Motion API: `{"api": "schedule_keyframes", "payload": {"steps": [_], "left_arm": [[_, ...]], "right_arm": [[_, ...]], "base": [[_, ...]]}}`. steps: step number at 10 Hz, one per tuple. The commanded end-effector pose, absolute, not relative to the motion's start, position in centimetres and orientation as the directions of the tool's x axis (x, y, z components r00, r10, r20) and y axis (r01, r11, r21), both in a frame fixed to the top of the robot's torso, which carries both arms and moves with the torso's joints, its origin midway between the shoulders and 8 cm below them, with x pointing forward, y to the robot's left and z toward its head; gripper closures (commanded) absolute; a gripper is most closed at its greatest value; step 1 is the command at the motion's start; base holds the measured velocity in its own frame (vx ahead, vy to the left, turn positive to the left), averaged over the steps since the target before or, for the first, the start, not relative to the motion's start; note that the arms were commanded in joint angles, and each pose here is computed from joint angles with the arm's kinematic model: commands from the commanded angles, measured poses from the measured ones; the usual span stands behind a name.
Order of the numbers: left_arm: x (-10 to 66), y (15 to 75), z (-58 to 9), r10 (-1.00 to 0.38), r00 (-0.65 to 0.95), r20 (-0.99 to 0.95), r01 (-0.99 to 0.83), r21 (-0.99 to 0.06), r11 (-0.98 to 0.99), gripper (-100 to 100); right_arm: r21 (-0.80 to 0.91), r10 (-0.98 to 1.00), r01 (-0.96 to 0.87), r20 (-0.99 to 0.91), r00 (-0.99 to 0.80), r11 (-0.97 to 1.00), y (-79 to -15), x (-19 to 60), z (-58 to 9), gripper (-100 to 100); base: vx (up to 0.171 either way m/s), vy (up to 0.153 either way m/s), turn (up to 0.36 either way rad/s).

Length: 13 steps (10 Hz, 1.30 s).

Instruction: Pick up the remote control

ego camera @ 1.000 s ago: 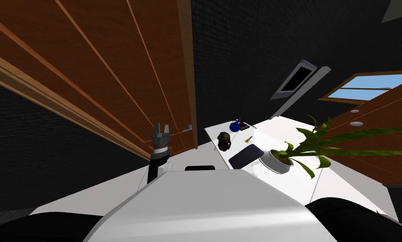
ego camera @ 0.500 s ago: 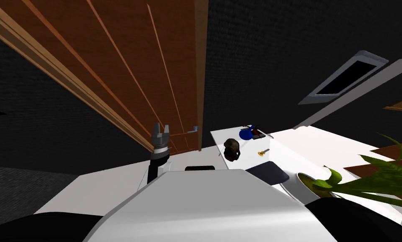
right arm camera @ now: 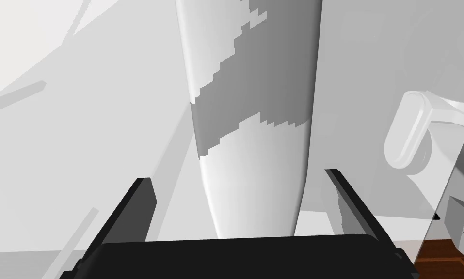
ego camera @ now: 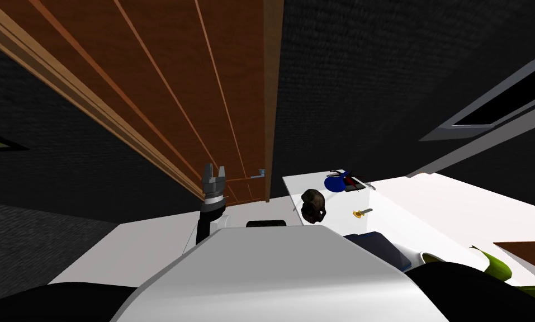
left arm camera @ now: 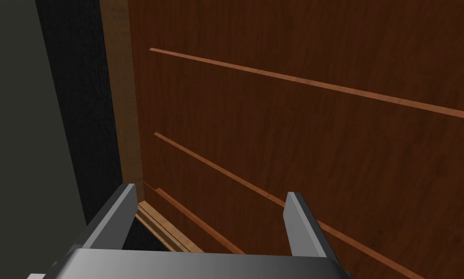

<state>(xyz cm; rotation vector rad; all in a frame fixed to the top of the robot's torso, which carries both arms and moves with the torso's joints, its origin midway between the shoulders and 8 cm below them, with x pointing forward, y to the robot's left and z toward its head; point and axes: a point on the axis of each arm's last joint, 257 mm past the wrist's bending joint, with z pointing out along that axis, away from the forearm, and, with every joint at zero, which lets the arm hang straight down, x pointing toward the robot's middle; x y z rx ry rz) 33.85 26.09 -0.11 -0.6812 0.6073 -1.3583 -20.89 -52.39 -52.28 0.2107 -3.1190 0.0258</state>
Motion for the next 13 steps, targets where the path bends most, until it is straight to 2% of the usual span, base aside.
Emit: {"api": "schedule_keyframes", "payload": {"steps": [1, 13], "left_arm": [[33.8, 26.1, -0.1, -0.993, 0.119, -0.002, 0.664, -0.744, 0.081, 0], [33.8, 26.1, -0.1, -0.993, 0.119, -0.002, 0.664, -0.744, 0.081, 0]], "right_arm": [[-0.02, -0.142, -0.143, 0.021, -0.99, 0.99, -52.8, -21.2, -52.4, -100], [-0.008, -0.203, -0.203, -0.007, -0.979, 0.979, -53.3, -20.9, -54.4, -100]], "base": [[0.033, -0.003, -0.041], [0.026, -0.004, -0.038]]}}
